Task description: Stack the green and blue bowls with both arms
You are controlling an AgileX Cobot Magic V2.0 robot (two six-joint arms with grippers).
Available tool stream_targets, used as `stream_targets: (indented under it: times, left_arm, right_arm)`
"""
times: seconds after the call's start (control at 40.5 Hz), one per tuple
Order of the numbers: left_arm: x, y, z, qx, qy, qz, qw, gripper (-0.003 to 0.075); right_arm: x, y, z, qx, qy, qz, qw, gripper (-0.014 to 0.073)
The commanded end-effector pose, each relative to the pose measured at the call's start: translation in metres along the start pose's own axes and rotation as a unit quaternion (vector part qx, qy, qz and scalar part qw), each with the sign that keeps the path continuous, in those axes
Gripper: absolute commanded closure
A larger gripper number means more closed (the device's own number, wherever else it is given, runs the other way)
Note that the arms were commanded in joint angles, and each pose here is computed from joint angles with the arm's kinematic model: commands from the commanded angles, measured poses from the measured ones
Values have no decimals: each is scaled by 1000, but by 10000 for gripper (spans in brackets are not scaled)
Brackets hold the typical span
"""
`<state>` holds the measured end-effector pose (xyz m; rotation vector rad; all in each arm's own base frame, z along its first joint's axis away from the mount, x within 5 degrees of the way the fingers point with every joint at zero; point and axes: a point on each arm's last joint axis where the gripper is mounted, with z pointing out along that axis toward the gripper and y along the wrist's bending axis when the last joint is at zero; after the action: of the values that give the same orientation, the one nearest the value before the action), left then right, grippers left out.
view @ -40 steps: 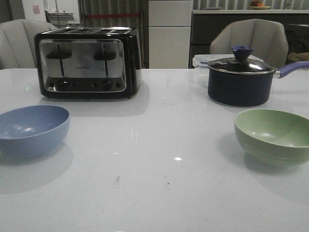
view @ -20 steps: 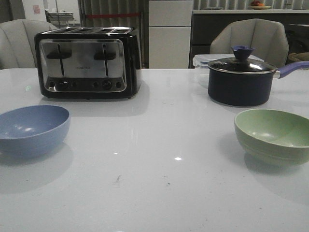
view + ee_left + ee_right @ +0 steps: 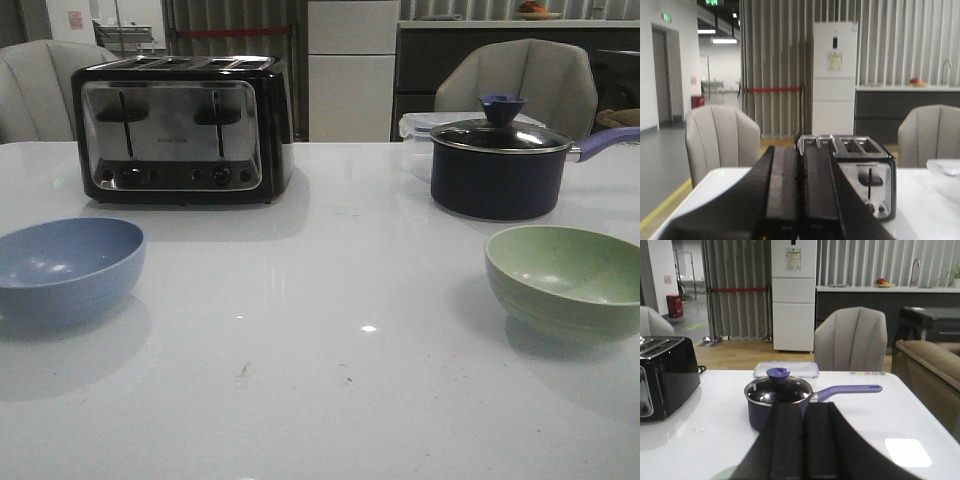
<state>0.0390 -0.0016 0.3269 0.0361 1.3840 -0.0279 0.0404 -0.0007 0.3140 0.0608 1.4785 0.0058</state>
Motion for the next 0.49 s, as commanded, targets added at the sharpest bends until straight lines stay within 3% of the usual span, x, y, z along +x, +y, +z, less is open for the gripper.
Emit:
stream_targets:
  times: [0.0,0.173,0.321,0.469]
  left_arm:
    - [-29,0,11,3,14,-6,1000,627]
    - [-36,0,38,3,122,-6,992,627]
    - [-18,0,60,3,202,-5,979,627]
    - [8,-1,75,4,290,-8,957,627]
  right_arm:
    - [-30,1,12,0,6,-5,1000,538]
    - [-34,2,38,0,128,-4,992,538]
    - [-17,1,61,2,217,-2,976,538]
    - [0,0,80,4,289,-1,957,538]
